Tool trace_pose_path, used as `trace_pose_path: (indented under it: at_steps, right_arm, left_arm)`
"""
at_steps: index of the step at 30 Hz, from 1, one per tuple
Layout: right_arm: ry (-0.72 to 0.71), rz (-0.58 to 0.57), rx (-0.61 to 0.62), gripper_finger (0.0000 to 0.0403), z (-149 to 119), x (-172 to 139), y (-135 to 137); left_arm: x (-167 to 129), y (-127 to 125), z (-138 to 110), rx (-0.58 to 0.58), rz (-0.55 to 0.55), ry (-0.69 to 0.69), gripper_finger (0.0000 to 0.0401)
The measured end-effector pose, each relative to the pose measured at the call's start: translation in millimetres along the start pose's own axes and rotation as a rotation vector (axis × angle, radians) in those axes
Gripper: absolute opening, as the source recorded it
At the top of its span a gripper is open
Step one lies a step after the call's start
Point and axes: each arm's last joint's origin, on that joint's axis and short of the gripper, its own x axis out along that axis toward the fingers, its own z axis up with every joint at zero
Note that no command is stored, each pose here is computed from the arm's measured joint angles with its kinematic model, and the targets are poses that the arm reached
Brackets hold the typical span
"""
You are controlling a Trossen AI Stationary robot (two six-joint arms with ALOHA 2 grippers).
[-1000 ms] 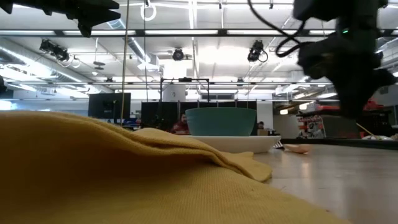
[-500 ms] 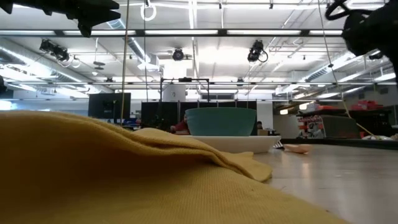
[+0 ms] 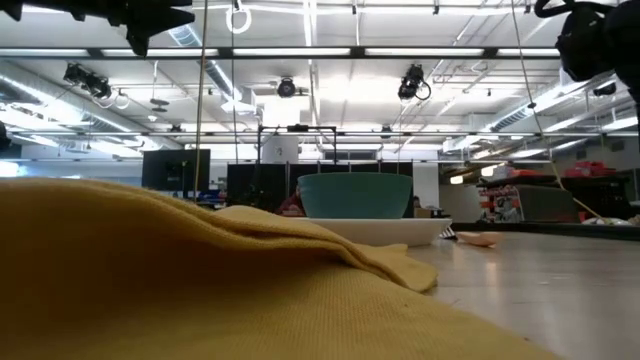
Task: Set table place
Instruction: Place the silver fork to the right of the white plate
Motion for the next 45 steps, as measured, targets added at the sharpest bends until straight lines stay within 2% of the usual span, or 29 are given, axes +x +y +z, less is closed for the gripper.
trace_pose_path:
  at_steps: [8,11,13,16,21,25,29,34,37,40,42,45]
  right_arm:
    - [-0.076,0.008,-0.006,0.0077,2.2,0.0,0.7]
    - [-0.151,0.055,-0.042,0.0077,3.6,-0.5,5.4]
    - [-0.242,0.142,-0.13,0.0077,4.5,-2.3,15.3]
    - [-0.428,0.338,-0.281,0.0077,7.6,-13.4,37.1]
    - [-0.8,0.636,-0.568,0.0077,19.0,-62.0,59.8]
    - [-1.011,0.729,-0.665,0.0077,30.7,-103.2,42.0]
    - [-1.076,0.785,-0.641,0.0077,39.7,-121.3,9.2]
    - [-1.139,0.878,-0.591,0.0077,39.7,-118.2,-32.6]
    - [-1.249,0.982,-0.521,0.0077,38.9,-115.0,-50.9]
    - [-1.319,1.08,-0.555,0.0077,35.9,-110.5,-57.3]
    - [-1.298,1.107,-0.61,0.0077,32.9,-103.6,-57.0]
    - [-1.231,1.149,-0.627,0.0077,29.0,-91.2,-54.2]
  left_arm:
    - [-0.1,-0.9,6.0,-0.011,-0.009,-0.062,0.0142]
    - [-0.3,-1.1,8.0,-0.022,-0.013,-0.082,0.0145]
    - [-0.4,-1.3,9.1,-0.048,-0.016,-0.093,0.0149]
    - [-0.4,-1.3,9.1,-0.098,-0.018,-0.093,0.0153]
    - [-0.4,-1.3,8.9,-0.127,-0.019,-0.09,0.015]
    - [-0.3,-1.2,8.5,-0.151,-0.019,-0.086,0.0143]
    - [-0.3,-1.2,8.5,-0.153,-0.019,-0.086,0.0138]
    - [-0.3,-1.2,8.5,-0.147,-0.019,-0.086,0.014]
    - [-0.3,-1.3,8.4,-0.148,-0.02,-0.085,0.0145]
    - [0.4,-1.8,8.0,-0.173,-0.033,-0.079,0.015]
    - [3.0,-3.1,6.7,-0.179,-0.068,-0.059,0.0151]
    - [10.6,-6.9,1.6,-0.199,-0.166,0.008,0.0146]
